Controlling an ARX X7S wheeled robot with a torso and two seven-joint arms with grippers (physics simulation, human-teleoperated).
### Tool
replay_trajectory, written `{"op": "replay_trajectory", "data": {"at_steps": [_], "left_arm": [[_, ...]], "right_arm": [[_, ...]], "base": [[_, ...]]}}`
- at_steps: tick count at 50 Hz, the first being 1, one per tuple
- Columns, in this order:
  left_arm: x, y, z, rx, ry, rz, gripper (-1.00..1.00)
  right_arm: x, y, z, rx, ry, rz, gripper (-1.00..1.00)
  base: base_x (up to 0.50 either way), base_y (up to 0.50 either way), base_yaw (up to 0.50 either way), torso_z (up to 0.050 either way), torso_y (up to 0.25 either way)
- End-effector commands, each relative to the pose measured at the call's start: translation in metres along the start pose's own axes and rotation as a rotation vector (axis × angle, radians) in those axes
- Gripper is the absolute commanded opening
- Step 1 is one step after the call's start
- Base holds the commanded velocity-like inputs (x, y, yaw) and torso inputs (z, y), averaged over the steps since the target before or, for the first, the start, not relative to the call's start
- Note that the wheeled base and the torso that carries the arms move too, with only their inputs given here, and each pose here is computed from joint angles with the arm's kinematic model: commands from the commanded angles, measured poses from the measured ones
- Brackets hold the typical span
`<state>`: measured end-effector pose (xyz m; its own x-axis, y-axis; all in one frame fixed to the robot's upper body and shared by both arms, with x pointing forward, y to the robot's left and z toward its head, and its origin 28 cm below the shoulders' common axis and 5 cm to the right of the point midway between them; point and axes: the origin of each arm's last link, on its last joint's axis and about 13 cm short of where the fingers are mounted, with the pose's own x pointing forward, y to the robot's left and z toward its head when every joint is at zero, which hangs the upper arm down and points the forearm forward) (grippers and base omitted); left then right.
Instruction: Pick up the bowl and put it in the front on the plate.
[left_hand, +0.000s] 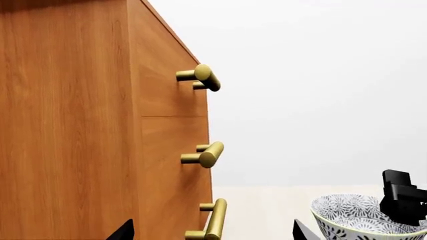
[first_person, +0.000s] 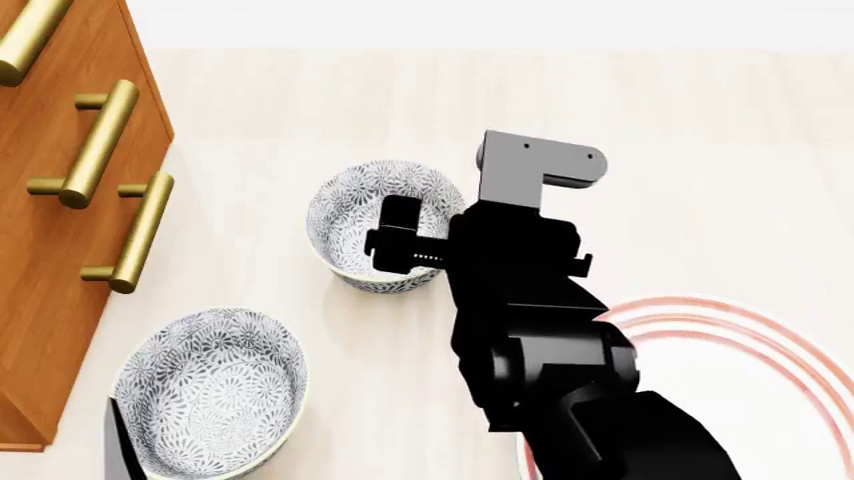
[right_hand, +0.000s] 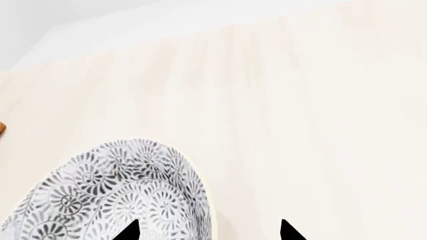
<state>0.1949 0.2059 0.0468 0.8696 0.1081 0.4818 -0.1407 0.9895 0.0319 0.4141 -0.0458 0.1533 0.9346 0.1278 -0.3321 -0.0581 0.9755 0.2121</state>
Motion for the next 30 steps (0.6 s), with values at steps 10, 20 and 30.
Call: {"op": "replay_trajectory", "data": {"at_steps": [10, 20, 30], "left_arm": [[-0.0001, -0.0003, -0.0013, 0.011, 0.005, -0.009, 1.0], [0.0, -0.0002, -0.0014, 0.014, 0.006, -0.009, 1.0], [-0.0002, -0.0006, -0.0019, 0.015, 0.009, -0.013, 1.0]], "right_arm": [[-0.0005, 0.0073, -0.0095, 0.008, 0.026, 0.033, 1.0], [-0.0012, 0.0104, -0.0105, 0.015, 0.033, 0.046, 1.0], [-0.0008, 0.0082, -0.0153, 0.022, 0.043, 0.04, 1.0]], "base": [[0.0, 0.0, 0.0, 0.0, 0.0], [0.0, 0.0, 0.0, 0.0, 0.0], [0.0, 0.0, 0.0, 0.0, 0.0]]}}
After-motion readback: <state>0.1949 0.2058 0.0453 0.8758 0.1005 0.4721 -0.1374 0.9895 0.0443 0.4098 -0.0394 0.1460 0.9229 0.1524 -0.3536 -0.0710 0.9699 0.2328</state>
